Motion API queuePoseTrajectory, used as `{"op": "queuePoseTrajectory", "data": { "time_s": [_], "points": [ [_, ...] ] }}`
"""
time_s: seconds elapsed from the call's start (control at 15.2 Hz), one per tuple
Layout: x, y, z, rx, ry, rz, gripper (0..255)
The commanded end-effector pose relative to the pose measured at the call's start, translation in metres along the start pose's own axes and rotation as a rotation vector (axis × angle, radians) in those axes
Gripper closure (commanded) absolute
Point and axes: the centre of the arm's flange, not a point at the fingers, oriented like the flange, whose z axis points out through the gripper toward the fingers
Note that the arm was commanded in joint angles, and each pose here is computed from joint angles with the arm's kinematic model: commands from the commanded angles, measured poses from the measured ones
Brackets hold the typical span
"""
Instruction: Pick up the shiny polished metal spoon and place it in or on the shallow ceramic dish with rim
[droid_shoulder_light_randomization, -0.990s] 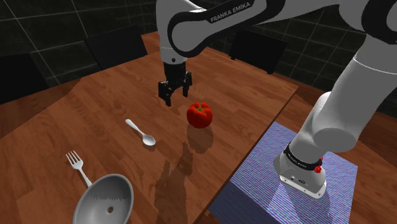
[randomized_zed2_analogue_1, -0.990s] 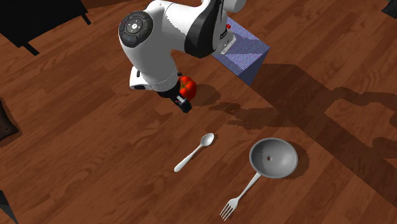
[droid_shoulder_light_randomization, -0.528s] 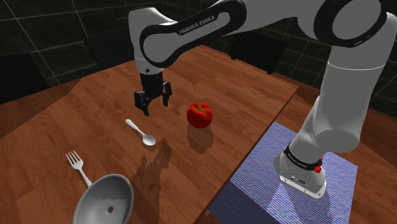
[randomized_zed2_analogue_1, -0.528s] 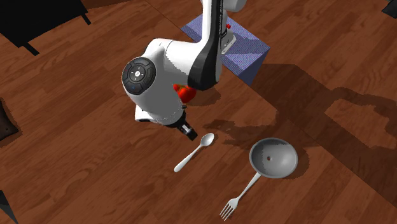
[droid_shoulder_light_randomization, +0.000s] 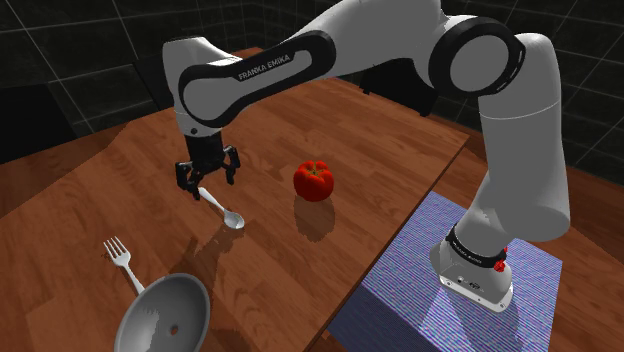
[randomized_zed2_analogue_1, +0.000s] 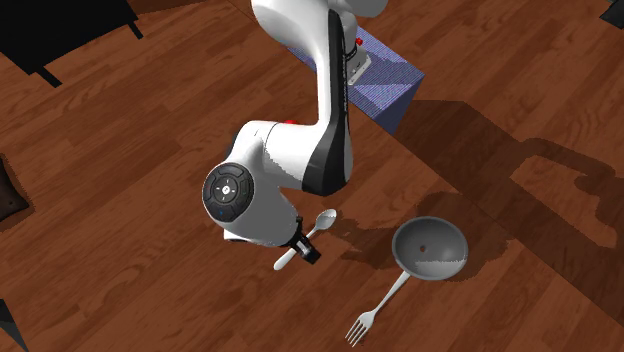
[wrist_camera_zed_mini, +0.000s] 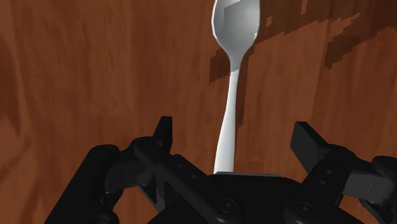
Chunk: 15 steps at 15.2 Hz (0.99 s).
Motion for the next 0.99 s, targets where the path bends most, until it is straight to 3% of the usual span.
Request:
{"op": "queuePoseTrajectory", "data": {
  "time_s": [0.0,0.33,0.79,0.86,0.92],
  "points": [
    [0.002,-0.003,0.01,0.002,0.0,0.001,0],
    [0.002,-0.003,0.034,0.002,0.0,0.001,0],
    [0.002,-0.003,0.034,0.002,0.0,0.001,0],
    [0.002,-0.003,0.034,0.002,0.0,0.001,255],
    [0.002,-0.003,0.034,0.002,0.0,0.001,255]
  ]
}}
